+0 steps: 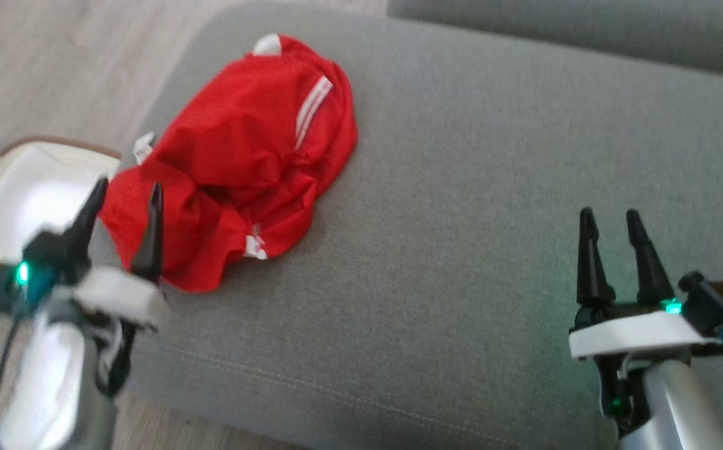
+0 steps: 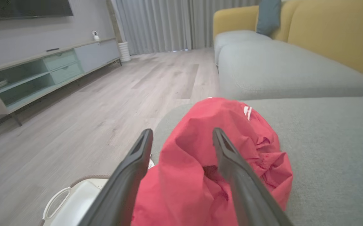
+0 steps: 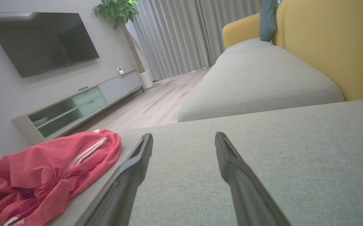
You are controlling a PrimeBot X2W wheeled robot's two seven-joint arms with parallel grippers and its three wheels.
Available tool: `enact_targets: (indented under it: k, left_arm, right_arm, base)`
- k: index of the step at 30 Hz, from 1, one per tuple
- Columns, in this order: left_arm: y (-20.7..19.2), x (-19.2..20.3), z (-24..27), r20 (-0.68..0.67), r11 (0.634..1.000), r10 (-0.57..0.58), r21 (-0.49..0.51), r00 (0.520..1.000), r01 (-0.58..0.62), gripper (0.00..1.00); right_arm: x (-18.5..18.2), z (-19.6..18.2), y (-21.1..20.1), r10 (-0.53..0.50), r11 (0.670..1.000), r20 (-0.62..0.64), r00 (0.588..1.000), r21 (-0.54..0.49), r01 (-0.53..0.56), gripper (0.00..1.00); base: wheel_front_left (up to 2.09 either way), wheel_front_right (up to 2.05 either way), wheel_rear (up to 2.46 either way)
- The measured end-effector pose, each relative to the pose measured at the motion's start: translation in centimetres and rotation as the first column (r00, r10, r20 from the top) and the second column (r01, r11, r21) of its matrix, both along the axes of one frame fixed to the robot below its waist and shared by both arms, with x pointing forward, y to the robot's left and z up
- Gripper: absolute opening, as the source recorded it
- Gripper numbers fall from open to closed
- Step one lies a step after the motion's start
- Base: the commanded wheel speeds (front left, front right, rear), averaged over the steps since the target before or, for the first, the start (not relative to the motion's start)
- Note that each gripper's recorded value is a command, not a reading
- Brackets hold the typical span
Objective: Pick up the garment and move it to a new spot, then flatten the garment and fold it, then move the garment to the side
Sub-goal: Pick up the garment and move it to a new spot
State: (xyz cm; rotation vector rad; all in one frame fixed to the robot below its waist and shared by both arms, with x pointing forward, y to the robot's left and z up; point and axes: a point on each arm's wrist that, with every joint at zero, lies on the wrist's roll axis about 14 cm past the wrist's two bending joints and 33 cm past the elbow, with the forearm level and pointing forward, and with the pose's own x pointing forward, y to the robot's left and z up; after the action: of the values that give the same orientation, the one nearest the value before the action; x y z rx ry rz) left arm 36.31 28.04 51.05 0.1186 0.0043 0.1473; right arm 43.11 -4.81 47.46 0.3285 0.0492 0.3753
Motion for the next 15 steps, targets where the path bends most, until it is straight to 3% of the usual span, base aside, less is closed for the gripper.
enact_targets:
  k: [9,15]
  left_arm:
    - [0.1,7.1,-3.1,-0.239,0.989,-0.111,0.068,0.965,0.131,1.00]
    - [-0.5,10.3,-6.2,-0.402,0.976,-0.173,0.050,0.899,0.210,1.00]
  right_arm:
    - [2.5,-1.9,-2.1,-0.066,0.998,-0.025,0.998,-0.014,0.065,1.00]
    - [3.4,-3.2,-3.4,-0.099,0.995,-0.040,0.994,-0.034,0.097,1.00]
  base:
    - [0.00,0.00,0.00]
    - [0.00,0.00,0.00]
